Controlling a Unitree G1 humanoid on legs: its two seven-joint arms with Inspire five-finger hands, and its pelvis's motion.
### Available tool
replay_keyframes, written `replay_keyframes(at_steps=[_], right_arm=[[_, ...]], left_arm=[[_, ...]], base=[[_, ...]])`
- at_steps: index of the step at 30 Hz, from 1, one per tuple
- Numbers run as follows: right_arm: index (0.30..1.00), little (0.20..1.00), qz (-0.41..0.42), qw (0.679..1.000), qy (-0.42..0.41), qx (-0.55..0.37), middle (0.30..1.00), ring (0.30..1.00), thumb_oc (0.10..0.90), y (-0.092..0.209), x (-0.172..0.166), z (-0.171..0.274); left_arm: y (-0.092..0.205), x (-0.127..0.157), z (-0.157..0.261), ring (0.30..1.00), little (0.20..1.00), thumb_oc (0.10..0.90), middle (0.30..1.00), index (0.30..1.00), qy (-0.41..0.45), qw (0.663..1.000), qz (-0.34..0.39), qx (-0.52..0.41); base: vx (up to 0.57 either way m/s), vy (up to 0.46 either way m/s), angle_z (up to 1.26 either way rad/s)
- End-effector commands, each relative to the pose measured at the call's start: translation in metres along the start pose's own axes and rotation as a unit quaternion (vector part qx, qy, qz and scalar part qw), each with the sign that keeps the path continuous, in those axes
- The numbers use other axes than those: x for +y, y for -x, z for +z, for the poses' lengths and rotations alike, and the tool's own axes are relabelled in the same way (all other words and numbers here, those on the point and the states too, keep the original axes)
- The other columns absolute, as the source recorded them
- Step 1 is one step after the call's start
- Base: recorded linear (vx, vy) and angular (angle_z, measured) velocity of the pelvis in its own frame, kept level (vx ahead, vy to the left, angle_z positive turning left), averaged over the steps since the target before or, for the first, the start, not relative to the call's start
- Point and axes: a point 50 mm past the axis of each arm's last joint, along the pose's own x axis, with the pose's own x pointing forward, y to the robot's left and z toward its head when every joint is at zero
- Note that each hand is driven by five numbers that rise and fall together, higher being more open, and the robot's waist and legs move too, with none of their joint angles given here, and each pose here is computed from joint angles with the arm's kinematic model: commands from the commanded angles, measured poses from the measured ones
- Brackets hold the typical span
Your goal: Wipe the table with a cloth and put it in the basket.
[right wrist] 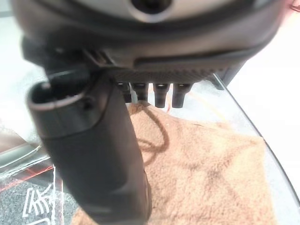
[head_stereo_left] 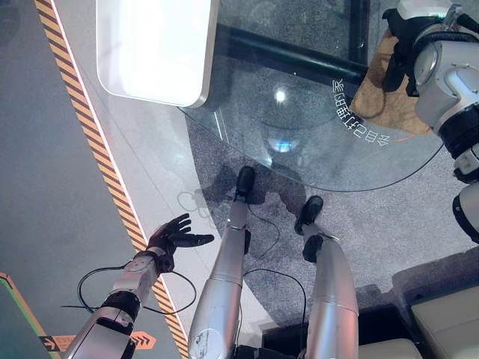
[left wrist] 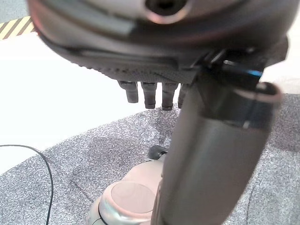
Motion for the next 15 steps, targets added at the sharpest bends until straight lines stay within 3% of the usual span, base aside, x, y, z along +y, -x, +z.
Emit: replay_keyframes(at_steps=[1,15], right_arm=[[0.9,0.9,-0.004,0.998,-0.001,0.06,0.9,0.9,0.8,-0.001,-0.01,-0.03],[0.9,0.9,0.037,0.999,-0.01,0.038,0.9,0.9,0.8,-0.002,0.001,-0.026]], left_arm=[[0.013,0.018,-0.03,0.9,0.9,0.8,0.9,0.9,-0.014,0.999,0.024,0.045],[0.014,0.018,-0.03,0.9,0.9,0.8,0.9,0.9,-0.009,0.999,0.017,0.047]], base=[[0.0,0.0,0.0],[0.0,0.0,0.0]])
